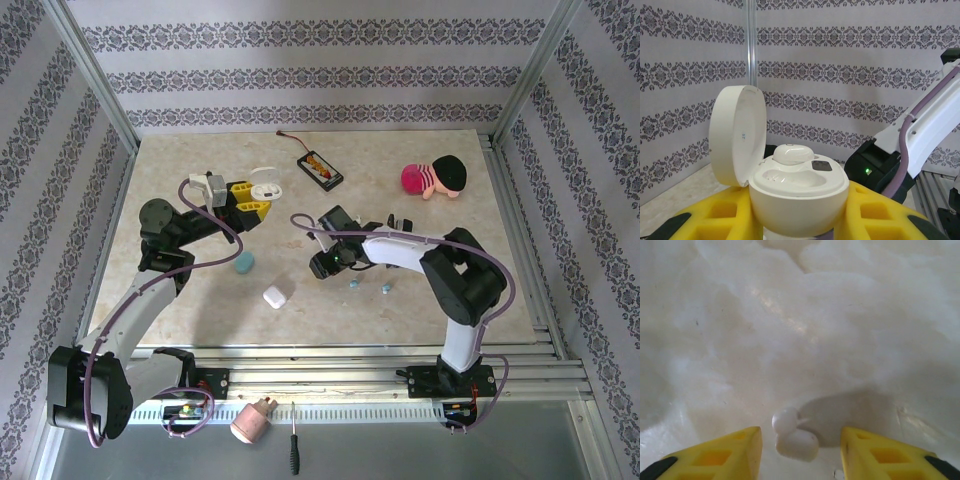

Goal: Insert the wireless bluetooth earbuds into the charging case

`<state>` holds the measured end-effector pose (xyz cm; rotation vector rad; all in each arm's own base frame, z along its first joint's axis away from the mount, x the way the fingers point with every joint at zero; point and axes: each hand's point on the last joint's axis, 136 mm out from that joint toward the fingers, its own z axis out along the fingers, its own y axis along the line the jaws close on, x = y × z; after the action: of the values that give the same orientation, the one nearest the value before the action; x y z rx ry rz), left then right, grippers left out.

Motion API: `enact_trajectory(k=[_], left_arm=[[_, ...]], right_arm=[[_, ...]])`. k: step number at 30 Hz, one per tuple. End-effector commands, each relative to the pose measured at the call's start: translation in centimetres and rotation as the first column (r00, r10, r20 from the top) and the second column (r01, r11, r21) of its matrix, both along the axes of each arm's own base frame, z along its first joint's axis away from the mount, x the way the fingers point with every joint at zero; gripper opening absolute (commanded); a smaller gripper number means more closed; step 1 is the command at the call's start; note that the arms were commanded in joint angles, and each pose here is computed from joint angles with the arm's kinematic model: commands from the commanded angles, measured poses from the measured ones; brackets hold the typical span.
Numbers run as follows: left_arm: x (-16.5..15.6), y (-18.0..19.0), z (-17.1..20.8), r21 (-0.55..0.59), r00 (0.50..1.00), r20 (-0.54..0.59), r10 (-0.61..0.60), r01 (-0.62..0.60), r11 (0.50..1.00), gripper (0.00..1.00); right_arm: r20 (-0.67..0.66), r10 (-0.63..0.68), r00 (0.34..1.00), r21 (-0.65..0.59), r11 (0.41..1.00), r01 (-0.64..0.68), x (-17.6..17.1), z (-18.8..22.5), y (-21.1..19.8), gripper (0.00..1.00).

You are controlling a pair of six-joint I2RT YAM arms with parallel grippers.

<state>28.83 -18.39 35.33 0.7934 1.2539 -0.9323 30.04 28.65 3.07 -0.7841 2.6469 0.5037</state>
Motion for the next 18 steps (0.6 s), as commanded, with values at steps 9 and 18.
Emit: enact_trajectory(k=[9, 18], left_arm=[[-0.9, -0.6, 1.1, 0.014, 0.998, 0.054, -0.042, 0.041, 0.999, 0.26], [-0.6, -0.5, 0.5, 0.023, 0.998, 0.048, -0.027, 0.026, 0.999, 0.26]], right_arm=[[-0.359, -0.381, 0.852, 0.220, 0.852, 0.474, -2.3, 4.0, -0.5, 0.53], [-0.548, -0.427, 0.719, 0.292, 0.708, 0.643, -1.0, 2.0, 0.1, 0.47]])
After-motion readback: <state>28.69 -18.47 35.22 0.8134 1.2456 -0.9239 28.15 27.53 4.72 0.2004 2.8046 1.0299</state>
